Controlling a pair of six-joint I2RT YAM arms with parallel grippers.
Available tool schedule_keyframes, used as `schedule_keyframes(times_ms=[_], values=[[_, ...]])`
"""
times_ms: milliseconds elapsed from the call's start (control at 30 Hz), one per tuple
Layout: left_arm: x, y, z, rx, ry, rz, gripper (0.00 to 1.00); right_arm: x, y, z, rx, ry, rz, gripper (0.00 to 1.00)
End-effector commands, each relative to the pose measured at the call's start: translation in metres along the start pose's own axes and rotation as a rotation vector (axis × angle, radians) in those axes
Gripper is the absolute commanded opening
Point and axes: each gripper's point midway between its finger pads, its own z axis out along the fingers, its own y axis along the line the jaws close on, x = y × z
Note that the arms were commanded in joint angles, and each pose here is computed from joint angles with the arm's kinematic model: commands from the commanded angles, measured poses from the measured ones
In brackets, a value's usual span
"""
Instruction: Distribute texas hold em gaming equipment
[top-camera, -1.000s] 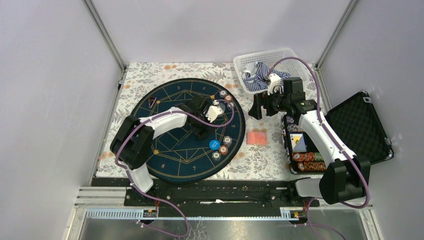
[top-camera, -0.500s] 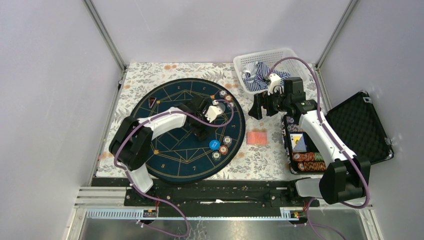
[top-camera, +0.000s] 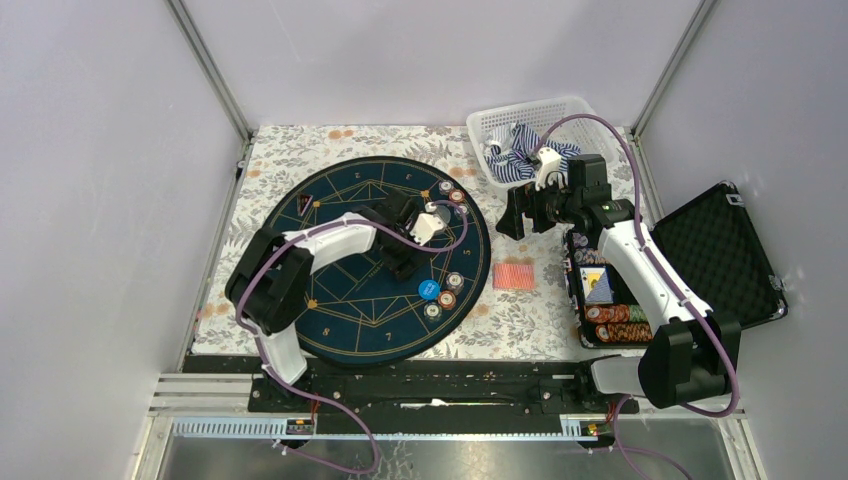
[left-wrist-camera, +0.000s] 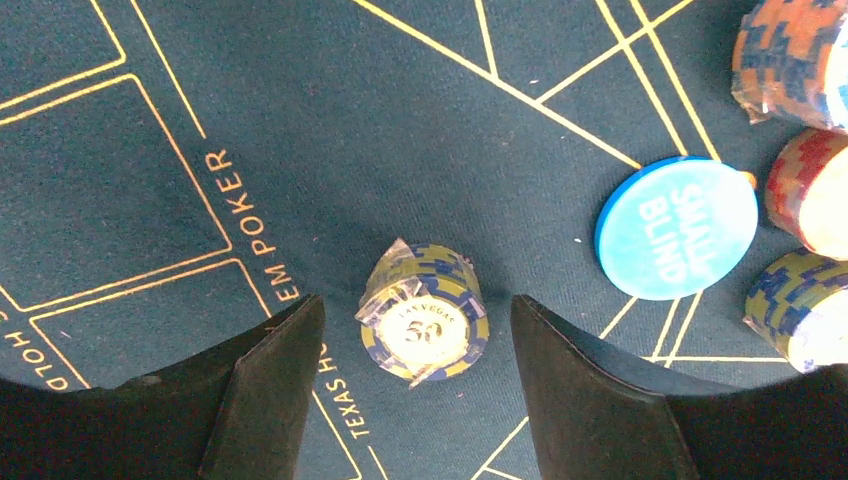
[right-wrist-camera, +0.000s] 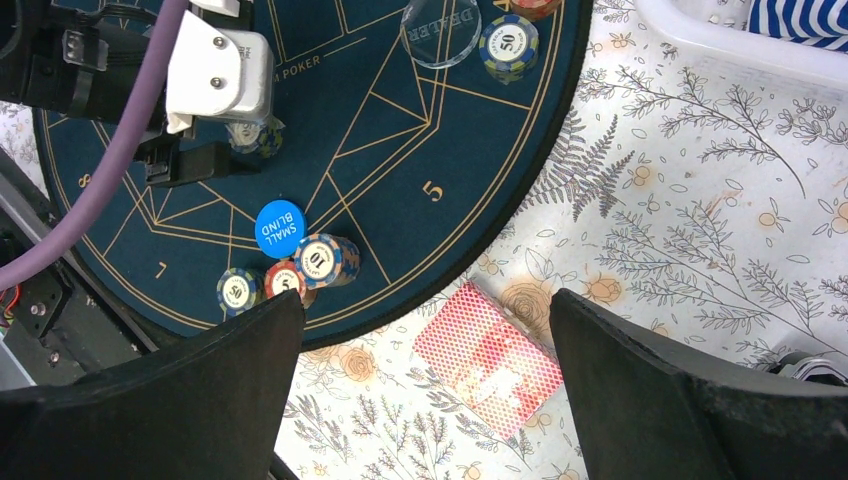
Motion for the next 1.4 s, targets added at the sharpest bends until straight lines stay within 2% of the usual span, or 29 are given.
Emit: schedule_keyframes(times_ms=[0, 167, 300, 367, 633, 967, 1200, 1367], values=[[-0.016, 0.004, -0.001, 0.008, -0.041, -0.005, 0.7, -0.003, 0.001, -0.001, -0.017, -0.011, -0.015, 1.0], [-0.018, 0.006, -0.001, 0.01, -0.048, -0.012, 0.56, -0.002, 0.0, -0.001, -0.016, -0.009, -0.016, 1.0], [-0.019, 0.012, -0.009, 0.006, -0.068, -0.033, 0.39, -0.002, 0.0, -0.001, -0.017, -0.01, -0.017, 1.0], [-0.018, 0.016, -0.018, 0.004, -0.084, -0.053, 0.35, -0.002, 0.001, -0.001, -0.021, -0.009, -0.016, 1.0], [0.009, 0.056, -0.076, -0.018, -0.194, -0.192, 0.33, -0.001, 0.005, 0.0, -0.045, -0.016, -0.016, 1.0], [0.079, 0.152, -0.152, -0.188, -0.291, -0.464, 0.32, 0.003, 0.005, 0.003, -0.062, 0.012, -0.007, 1.0], [0.115, 0.219, -0.163, -0.336, -0.305, -0.632, 0.32, 0.005, 0.009, 0.003, -0.085, 0.019, -0.005, 1.0], [0.12, 0.257, -0.162, -0.412, -0.298, -0.663, 0.32, 0.006, 0.008, 0.003, -0.08, 0.02, -0.011, 1.0]])
